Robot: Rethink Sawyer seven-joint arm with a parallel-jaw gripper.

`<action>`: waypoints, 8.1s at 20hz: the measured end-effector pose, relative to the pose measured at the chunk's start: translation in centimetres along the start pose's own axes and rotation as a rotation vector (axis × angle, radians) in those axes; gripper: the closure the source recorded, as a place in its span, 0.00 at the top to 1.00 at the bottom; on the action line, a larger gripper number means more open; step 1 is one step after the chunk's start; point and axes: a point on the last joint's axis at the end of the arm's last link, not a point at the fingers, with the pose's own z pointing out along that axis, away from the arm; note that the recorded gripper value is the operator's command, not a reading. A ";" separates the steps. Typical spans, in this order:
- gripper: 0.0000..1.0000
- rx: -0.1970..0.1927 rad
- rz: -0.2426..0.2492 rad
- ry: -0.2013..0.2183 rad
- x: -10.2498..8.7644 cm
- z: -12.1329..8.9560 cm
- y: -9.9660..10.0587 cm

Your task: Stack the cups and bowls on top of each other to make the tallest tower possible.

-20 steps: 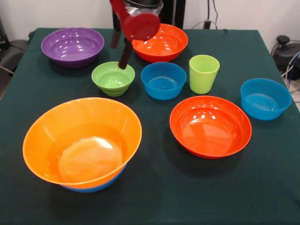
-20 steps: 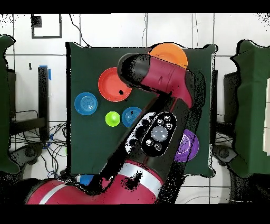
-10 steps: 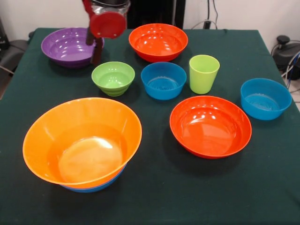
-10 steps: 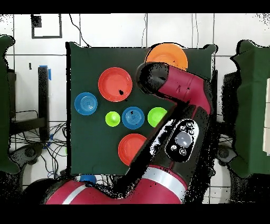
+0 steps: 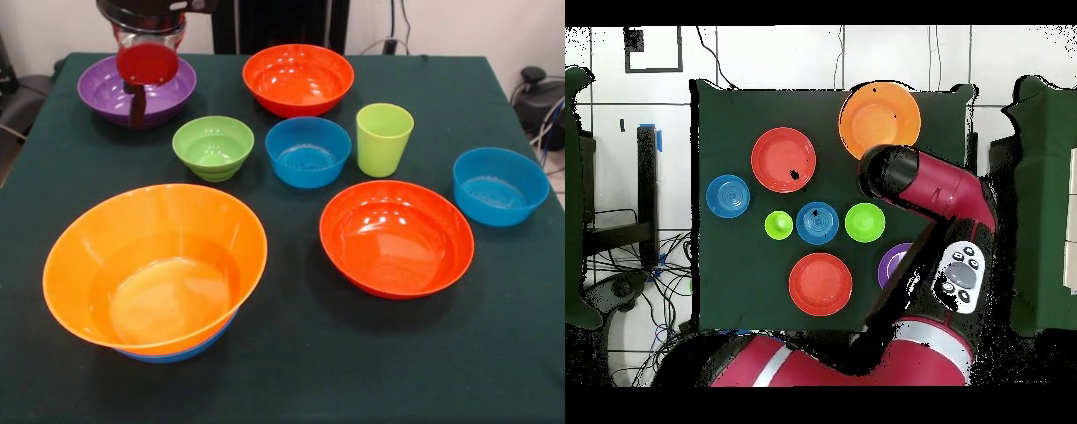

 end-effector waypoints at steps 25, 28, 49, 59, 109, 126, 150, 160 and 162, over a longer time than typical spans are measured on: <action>1.00 0.032 -0.116 0.020 0.6 9.3 -5.6; 1.00 0.030 -0.120 0.030 1.1 9.5 -5.6; 1.00 0.018 -0.114 0.042 1.7 7.5 -6.2; 1.00 0.043 -0.098 0.071 2.3 7.5 -8.4; 1.00 0.052 -0.147 0.071 5.5 16.8 -15.6; 0.00 0.032 -0.187 0.046 6.3 18.0 -15.9; 0.00 0.024 -0.181 0.024 4.2 12.7 -14.2; 0.00 0.044 -0.237 0.015 5.3 5.9 -10.3; 0.00 0.045 -0.247 0.010 5.5 4.9 -9.6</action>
